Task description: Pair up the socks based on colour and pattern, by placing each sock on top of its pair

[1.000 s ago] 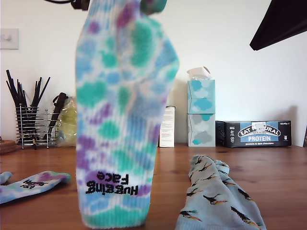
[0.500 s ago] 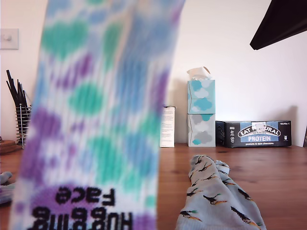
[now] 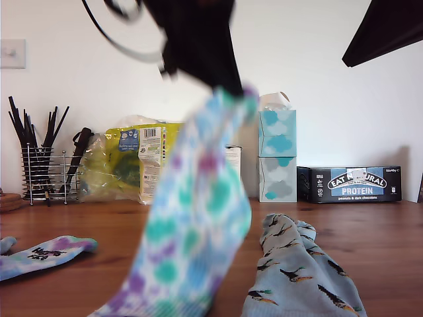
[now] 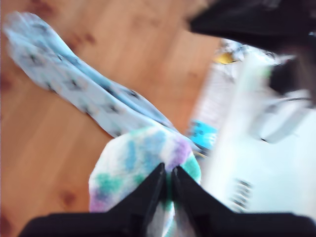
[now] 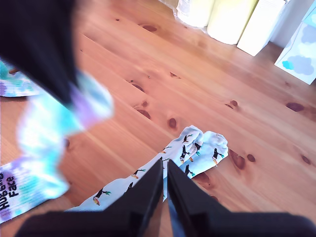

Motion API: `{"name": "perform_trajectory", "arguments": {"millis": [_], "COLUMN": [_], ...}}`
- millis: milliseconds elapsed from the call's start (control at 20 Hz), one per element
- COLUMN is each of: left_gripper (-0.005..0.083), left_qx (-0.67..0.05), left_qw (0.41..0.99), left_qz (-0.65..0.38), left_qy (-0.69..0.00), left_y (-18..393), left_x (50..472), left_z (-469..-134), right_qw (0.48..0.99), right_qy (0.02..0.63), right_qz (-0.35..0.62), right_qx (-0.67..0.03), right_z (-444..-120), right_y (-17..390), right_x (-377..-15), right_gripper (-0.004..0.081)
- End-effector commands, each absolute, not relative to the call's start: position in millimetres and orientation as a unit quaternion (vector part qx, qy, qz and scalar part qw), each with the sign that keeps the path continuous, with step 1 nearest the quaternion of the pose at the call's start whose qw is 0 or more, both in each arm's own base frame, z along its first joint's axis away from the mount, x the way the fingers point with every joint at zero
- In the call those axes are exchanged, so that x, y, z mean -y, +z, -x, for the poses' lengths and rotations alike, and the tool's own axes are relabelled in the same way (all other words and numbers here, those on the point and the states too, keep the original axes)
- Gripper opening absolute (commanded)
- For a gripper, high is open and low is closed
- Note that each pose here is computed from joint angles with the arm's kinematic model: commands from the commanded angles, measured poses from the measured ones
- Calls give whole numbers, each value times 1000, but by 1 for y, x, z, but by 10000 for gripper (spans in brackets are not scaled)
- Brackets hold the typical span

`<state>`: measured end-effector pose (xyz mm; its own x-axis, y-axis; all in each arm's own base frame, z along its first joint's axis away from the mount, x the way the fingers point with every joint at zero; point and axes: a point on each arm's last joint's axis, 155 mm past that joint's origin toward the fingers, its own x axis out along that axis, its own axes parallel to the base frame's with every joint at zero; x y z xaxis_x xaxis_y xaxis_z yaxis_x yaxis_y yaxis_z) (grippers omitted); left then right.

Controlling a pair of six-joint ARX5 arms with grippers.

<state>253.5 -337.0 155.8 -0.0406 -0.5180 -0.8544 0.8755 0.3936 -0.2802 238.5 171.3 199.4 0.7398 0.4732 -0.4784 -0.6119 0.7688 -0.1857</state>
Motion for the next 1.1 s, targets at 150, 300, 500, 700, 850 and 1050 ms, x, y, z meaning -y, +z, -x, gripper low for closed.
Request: {"name": "perform_trajectory", "arguments": {"millis": [150,300,500,700,850,1050], "left_gripper": [-24,-24,-24,164,439,439], "left_qx": [-466,-410,-397,-413,-384,-348], "left_qw": [711,753,770,780,818,848], "left_qz": [-183,-165,-148,-169,-198,-203], "left_qy": [-494,-487,-477,-437,-380,-345], "left_y": [129,143,138,107,108,125], "left_x": [336,345,348,340,328,320], "left_z": [-313,-350,-370,-390,-422,-446], "right_qw": [916,915,916,908,900,897], "right_qy": [306,308,308,336,359,366], "right_qz": [163,163,162,154,146,145], "right_qx": [-203,-202,-200,-199,-200,-202], "right_z": [-235,-235,-235,-229,-223,-221], "right_y": [199,199,200,200,200,200], "right_x": [-173,-174,-175,-184,-191,-193], "right_gripper": [2,2,2,2,2,2]}}
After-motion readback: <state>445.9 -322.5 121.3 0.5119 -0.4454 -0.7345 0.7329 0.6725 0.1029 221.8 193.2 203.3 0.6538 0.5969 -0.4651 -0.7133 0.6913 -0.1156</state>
